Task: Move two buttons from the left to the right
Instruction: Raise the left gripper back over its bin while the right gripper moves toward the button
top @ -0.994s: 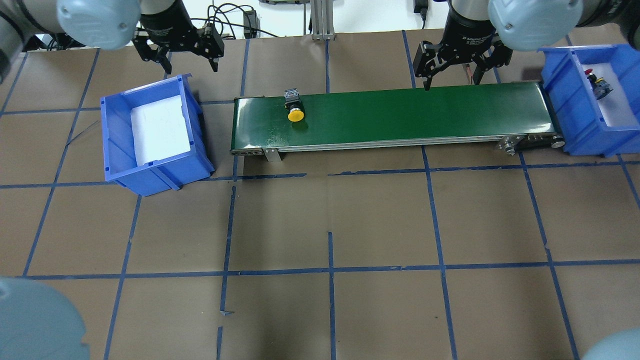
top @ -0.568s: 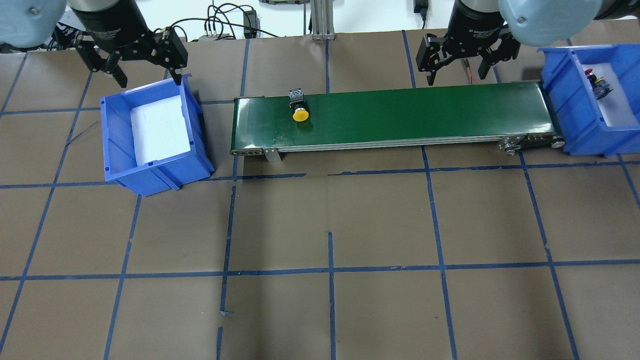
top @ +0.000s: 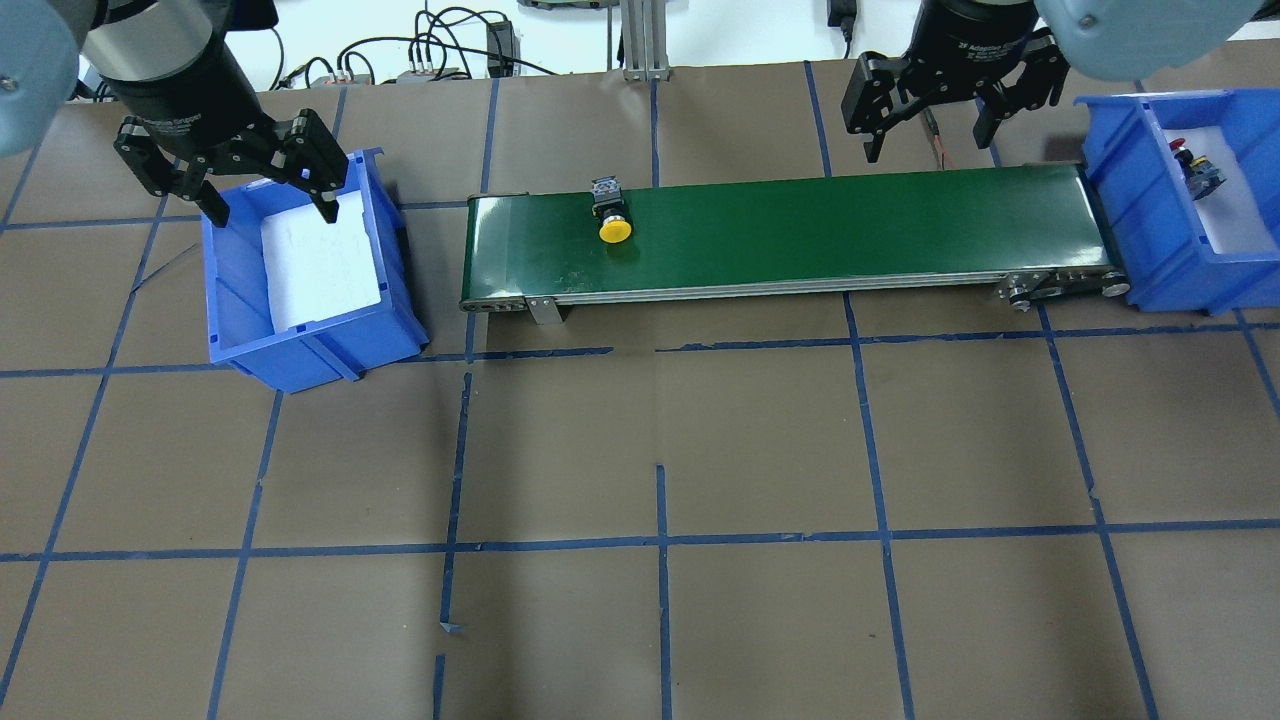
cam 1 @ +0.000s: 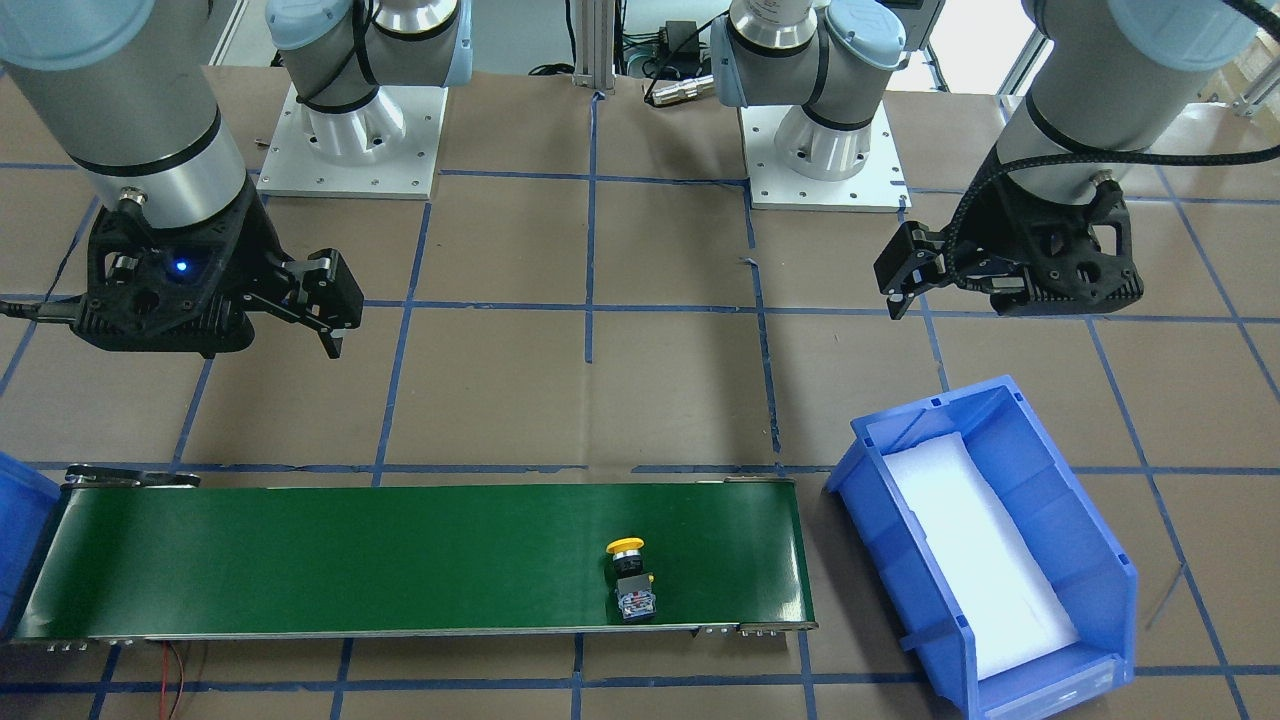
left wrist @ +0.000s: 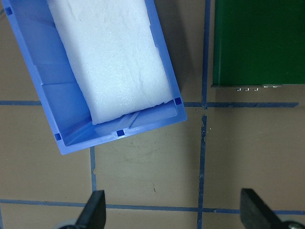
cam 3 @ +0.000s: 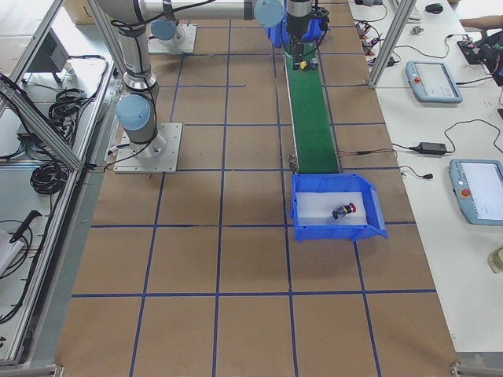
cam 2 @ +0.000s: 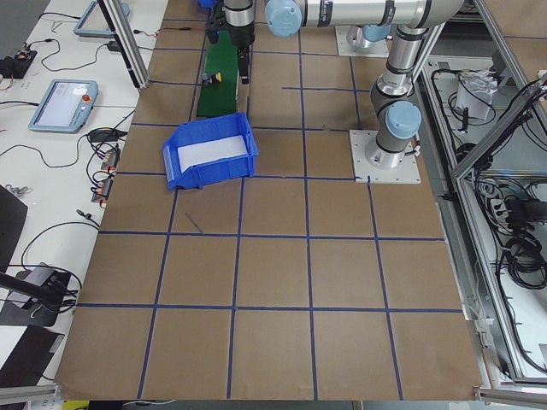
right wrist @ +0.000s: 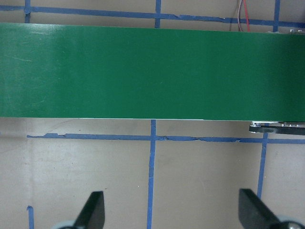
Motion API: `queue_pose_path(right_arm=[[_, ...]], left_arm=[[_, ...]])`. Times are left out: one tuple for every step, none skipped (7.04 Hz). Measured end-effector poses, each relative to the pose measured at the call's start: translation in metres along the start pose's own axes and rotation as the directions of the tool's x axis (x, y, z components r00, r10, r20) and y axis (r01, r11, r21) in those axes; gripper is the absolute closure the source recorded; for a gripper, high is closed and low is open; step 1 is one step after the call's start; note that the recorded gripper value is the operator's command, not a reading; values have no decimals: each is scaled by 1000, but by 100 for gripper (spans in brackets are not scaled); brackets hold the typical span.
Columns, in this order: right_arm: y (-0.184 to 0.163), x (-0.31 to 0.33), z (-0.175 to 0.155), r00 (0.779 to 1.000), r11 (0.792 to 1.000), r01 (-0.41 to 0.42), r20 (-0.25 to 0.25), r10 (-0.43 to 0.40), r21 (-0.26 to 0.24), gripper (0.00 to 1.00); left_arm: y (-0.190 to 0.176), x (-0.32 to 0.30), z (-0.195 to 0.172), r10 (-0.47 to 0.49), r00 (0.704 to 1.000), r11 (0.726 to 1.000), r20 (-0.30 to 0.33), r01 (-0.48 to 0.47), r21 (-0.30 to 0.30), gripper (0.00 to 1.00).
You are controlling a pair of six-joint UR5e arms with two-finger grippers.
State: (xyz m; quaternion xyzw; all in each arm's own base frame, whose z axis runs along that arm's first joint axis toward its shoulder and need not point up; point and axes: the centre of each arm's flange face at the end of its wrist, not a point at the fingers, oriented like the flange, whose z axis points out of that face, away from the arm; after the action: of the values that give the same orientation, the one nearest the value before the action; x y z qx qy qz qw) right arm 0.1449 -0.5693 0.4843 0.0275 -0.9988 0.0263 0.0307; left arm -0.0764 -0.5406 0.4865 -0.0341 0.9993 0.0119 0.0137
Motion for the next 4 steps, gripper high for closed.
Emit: queue_pose_path(right_arm=[[1, -2, 0, 1000, 1000, 2, 2, -2, 0, 0], [2, -4, 1, 1000, 1000, 4, 4, -4, -1, 0], [2, -5, 2, 1000, 1000, 4, 4, -4, -1, 0], [2, -5, 2, 1000, 1000, 4, 5, -4, -3, 0]], left_arm=[[2, 0, -2, -44, 999, 999, -13, 44, 3, 0], [3, -2, -2, -61, 998, 998, 16, 61, 1, 0], [3, -6, -1, -66, 997, 998, 51, 66, 2, 0], [1, -7, 1, -67, 996, 998, 63, 67, 0, 0]])
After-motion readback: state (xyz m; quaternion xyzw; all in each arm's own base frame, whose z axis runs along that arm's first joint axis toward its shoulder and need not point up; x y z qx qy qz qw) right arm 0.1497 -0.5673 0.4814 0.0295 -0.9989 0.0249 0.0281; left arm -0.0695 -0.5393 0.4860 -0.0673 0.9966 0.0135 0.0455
